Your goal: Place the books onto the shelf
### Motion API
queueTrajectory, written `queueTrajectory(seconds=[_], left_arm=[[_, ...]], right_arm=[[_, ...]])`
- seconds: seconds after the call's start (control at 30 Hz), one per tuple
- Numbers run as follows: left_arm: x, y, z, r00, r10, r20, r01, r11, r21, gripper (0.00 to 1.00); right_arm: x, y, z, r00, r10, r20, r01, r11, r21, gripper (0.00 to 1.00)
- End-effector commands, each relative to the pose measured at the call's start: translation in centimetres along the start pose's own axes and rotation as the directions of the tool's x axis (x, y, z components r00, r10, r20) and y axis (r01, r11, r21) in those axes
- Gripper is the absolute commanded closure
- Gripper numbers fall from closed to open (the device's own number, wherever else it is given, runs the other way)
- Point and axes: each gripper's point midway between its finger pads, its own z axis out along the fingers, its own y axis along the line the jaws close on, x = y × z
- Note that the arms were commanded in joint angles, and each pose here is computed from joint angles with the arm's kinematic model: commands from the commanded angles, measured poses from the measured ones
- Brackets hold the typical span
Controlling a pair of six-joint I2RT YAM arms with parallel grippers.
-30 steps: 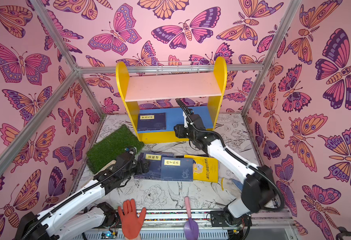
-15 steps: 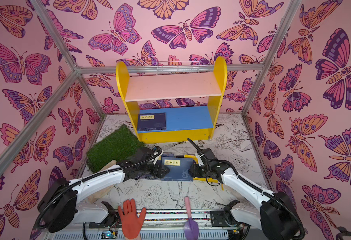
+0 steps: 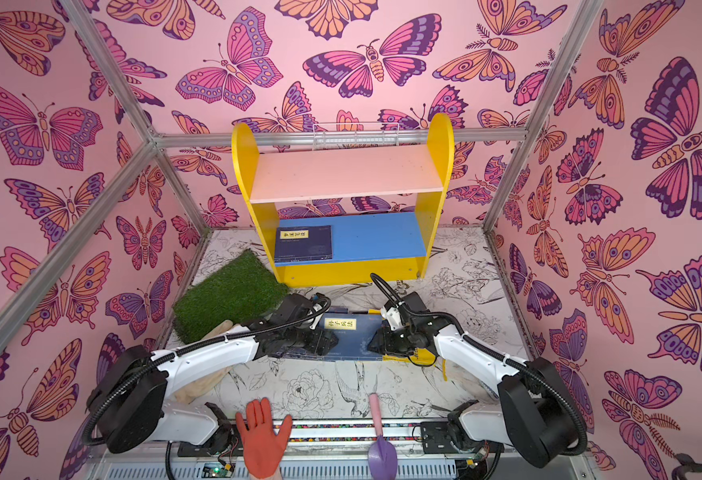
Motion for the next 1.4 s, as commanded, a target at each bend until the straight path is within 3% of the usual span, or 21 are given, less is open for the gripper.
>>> queueTrajectory(seconds=[0.0, 0.1, 0.3, 0.43, 0.57, 0.83, 1.17, 1.37], left_arm=[[2.8, 2.2, 0.7, 0.993, -0.058, -0.100, 0.047, 0.993, -0.113, 0.26], [2.8, 2.8, 0.6, 0.993, -0.077, -0.090, 0.063, 0.987, -0.145, 0.37], [3.0, 3.7, 1.0, 0.991, -0.097, -0.091, 0.078, 0.978, -0.191, 0.80], [3.7, 4.9, 1.6, 0.986, -0.128, -0.111, 0.097, 0.964, -0.248, 0.90], [4.0, 5.6, 1.6, 0.983, -0.141, -0.116, 0.103, 0.953, -0.285, 1.00], [4.1, 6.1, 1.2, 0.984, -0.150, -0.097, 0.116, 0.949, -0.293, 1.00], [3.0, 6.4, 1.0, 0.984, -0.173, -0.054, 0.152, 0.950, -0.273, 1.00], [3.0, 6.6, 1.1, 0.984, -0.167, -0.055, 0.146, 0.950, -0.276, 1.00]], right_arm=[[-4.5, 5.6, -1.7, 0.989, -0.091, 0.117, 0.109, 0.982, -0.156, 0.53], [-5.9, 7.6, -2.1, 0.985, -0.089, 0.149, 0.122, 0.965, -0.231, 0.57], [-7.7, 8.3, -1.0, 0.983, -0.071, 0.171, 0.117, 0.954, -0.275, 0.57], [-8.4, 5.6, 1.1, 0.987, -0.015, 0.162, 0.044, 0.983, -0.176, 0.59], [-8.0, 4.3, 1.6, 0.989, 0.008, 0.148, 0.014, 0.989, -0.147, 0.69], [-7.0, 2.9, -0.9, 0.987, 0.007, 0.160, 0.018, 0.988, -0.155, 0.86], [-3.7, 3.3, -2.3, 0.994, -0.027, 0.106, 0.048, 0.978, -0.202, 0.81], [-3.6, 3.4, -2.7, 0.993, -0.023, 0.118, 0.048, 0.976, -0.211, 0.88]])
